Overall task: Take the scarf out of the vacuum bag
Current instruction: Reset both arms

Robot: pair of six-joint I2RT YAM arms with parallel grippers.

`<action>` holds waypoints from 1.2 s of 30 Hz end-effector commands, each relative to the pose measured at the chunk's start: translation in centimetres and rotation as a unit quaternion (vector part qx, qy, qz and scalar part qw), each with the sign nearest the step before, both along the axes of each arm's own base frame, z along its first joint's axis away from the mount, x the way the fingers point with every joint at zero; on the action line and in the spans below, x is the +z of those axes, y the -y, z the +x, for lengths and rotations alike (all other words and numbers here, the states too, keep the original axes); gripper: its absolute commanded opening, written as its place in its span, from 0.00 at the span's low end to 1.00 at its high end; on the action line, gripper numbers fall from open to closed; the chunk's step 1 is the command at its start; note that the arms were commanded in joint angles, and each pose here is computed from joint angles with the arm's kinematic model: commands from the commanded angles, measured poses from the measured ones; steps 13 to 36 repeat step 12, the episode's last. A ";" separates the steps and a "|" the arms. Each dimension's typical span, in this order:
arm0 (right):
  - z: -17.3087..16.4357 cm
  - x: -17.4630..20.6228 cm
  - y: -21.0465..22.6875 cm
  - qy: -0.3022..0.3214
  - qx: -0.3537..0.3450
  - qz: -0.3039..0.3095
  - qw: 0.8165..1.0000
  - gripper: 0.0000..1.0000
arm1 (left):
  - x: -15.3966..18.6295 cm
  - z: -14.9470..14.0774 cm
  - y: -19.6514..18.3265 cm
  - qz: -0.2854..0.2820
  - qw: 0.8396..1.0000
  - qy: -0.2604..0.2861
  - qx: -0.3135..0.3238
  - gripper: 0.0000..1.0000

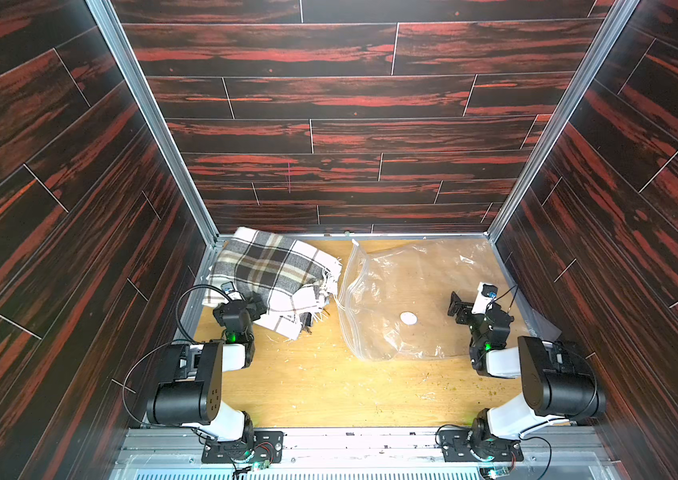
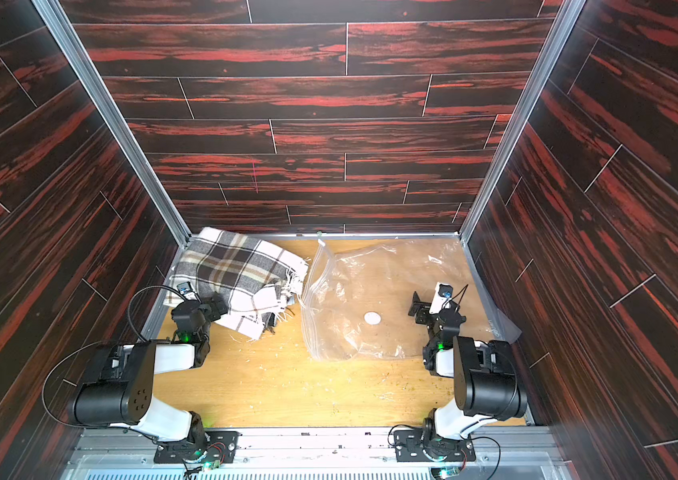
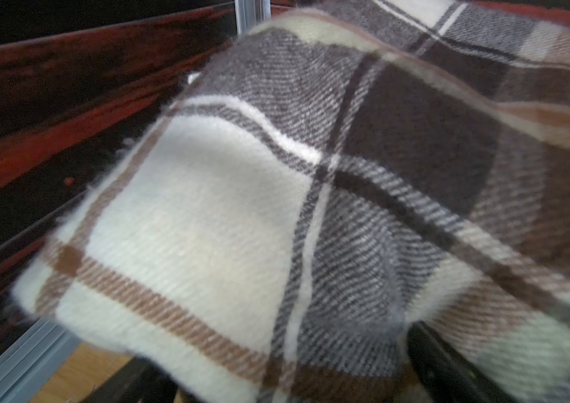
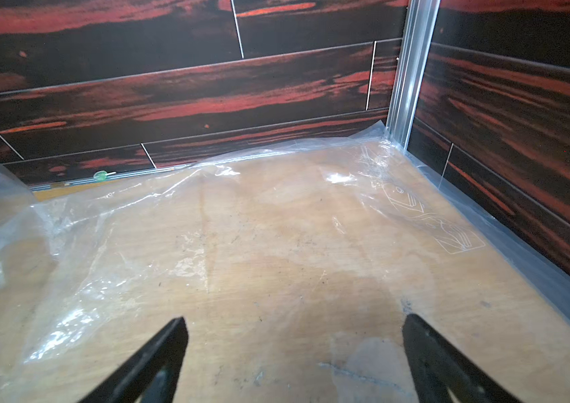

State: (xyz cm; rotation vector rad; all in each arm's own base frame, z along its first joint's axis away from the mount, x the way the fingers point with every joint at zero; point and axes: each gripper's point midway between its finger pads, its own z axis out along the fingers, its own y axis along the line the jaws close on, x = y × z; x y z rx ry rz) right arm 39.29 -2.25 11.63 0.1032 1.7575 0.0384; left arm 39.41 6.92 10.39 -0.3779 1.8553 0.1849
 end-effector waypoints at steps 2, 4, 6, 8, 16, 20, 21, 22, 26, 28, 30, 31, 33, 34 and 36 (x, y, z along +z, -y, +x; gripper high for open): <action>-0.2 -0.2 -0.1 -0.004 -0.001 -0.005 1.000 0.98 | -1.1 0.0 1.3 0.004 0.999 -0.031 -0.034 1.00; -0.2 -0.1 -0.1 -0.003 0.000 -0.006 1.000 0.98 | -1.1 0.0 1.3 0.004 0.999 -0.031 -0.035 1.00; -0.1 -0.1 -0.6 -0.004 0.009 -0.014 1.000 0.99 | -1.1 0.0 1.3 0.004 0.999 -0.032 -0.035 1.00; 0.0 -0.2 -0.6 -0.005 0.011 -0.012 1.000 0.98 | -1.1 0.0 1.3 0.004 0.999 -0.032 -0.035 1.00; -0.2 -0.1 -0.6 -0.001 0.008 -0.012 1.000 0.98 | -1.1 0.0 1.3 0.004 0.999 -0.032 -0.035 1.00; -0.2 -0.1 -0.6 -0.001 0.008 -0.012 1.000 0.98 | -1.1 0.0 1.3 0.004 0.999 -0.032 -0.035 1.00; -0.2 -0.1 -0.6 -0.001 0.008 -0.012 1.000 0.98 | -1.1 0.0 1.3 0.004 0.999 -0.032 -0.035 1.00; -0.2 -0.1 -0.6 -0.001 0.008 -0.012 1.000 0.98 | -1.1 0.0 1.3 0.004 0.999 -0.032 -0.035 1.00; -0.2 -0.1 -0.6 -0.001 0.008 -0.012 1.000 0.98 | -1.1 0.0 1.3 0.004 0.999 -0.032 -0.035 1.00; -0.2 -0.1 -0.6 -0.001 0.008 -0.012 1.000 0.98 | -1.1 0.0 1.3 0.004 0.999 -0.032 -0.035 1.00; -0.2 -0.1 -0.6 -0.001 0.008 -0.012 1.000 0.98 | -1.1 0.0 1.3 0.004 0.999 -0.032 -0.035 1.00; -0.2 -0.1 -0.6 -0.001 0.008 -0.012 1.000 0.98 | -1.1 0.0 1.3 0.004 0.999 -0.032 -0.035 1.00; -0.2 -0.1 -0.6 -0.001 0.008 -0.012 1.000 0.98 | -1.1 0.0 1.3 0.004 0.999 -0.032 -0.035 1.00; -0.2 -0.1 -0.6 -0.001 0.008 -0.012 1.000 0.98 | -1.1 0.0 1.3 0.004 0.999 -0.032 -0.035 1.00; -0.2 -0.1 -0.6 -0.001 0.008 -0.012 1.000 0.98 | -1.1 0.0 1.3 0.004 0.999 -0.032 -0.035 1.00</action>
